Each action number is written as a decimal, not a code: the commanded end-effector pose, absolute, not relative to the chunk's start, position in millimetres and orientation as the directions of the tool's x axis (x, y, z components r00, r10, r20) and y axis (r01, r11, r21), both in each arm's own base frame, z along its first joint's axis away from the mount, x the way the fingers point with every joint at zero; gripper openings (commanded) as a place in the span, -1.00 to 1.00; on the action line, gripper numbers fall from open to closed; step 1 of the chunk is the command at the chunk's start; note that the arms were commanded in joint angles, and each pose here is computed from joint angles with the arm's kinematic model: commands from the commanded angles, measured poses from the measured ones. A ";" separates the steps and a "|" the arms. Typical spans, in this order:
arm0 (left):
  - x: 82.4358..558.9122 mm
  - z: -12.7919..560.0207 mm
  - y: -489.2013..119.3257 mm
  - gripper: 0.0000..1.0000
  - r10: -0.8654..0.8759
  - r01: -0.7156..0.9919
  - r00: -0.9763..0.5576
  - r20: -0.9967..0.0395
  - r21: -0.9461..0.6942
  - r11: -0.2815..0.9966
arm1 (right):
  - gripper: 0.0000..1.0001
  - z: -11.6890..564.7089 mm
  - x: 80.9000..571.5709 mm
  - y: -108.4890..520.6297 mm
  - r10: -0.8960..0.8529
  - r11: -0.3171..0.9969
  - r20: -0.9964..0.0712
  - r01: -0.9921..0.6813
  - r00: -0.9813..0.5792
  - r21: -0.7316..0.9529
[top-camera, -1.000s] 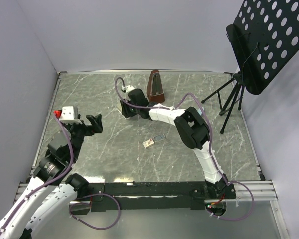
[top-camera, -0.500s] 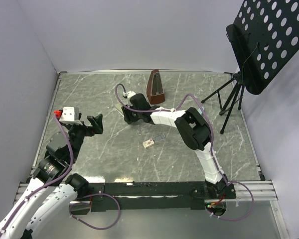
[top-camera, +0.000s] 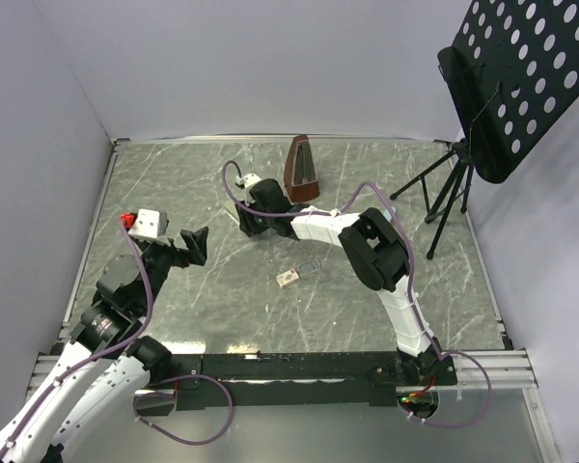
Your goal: Load the staples into the stapler
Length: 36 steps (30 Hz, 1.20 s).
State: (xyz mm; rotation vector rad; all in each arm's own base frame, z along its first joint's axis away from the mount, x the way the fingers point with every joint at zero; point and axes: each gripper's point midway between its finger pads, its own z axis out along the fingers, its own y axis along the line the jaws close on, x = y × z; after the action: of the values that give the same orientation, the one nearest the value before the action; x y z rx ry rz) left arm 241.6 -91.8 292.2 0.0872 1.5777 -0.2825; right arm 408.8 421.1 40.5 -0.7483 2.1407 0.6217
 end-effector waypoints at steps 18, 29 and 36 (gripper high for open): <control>238.0 282.1 -126.4 0.99 0.033 0.445 0.053 -0.998 0.053 0.894 | -0.79 118.9 357.8 386.3 -0.291 0.584 -0.885 -0.800 -0.364 0.137; 345.8 223.6 -133.4 0.99 0.132 0.234 -0.379 -0.916 0.043 0.971 | 0.53 164.1 333.4 294.3 -0.066 0.771 -0.917 -0.604 -0.393 0.203; 432.9 192.6 -121.2 0.99 0.182 0.214 -0.557 -0.810 0.072 0.974 | 0.99 187.0 314.9 248.4 0.038 0.831 -0.954 -0.521 -0.297 0.195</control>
State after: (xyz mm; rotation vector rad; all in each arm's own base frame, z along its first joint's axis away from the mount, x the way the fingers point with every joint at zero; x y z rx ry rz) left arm 407.4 -128.6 194.9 0.2588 2.1019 -0.0367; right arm 308.9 267.5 155.8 -0.4997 1.9183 0.6052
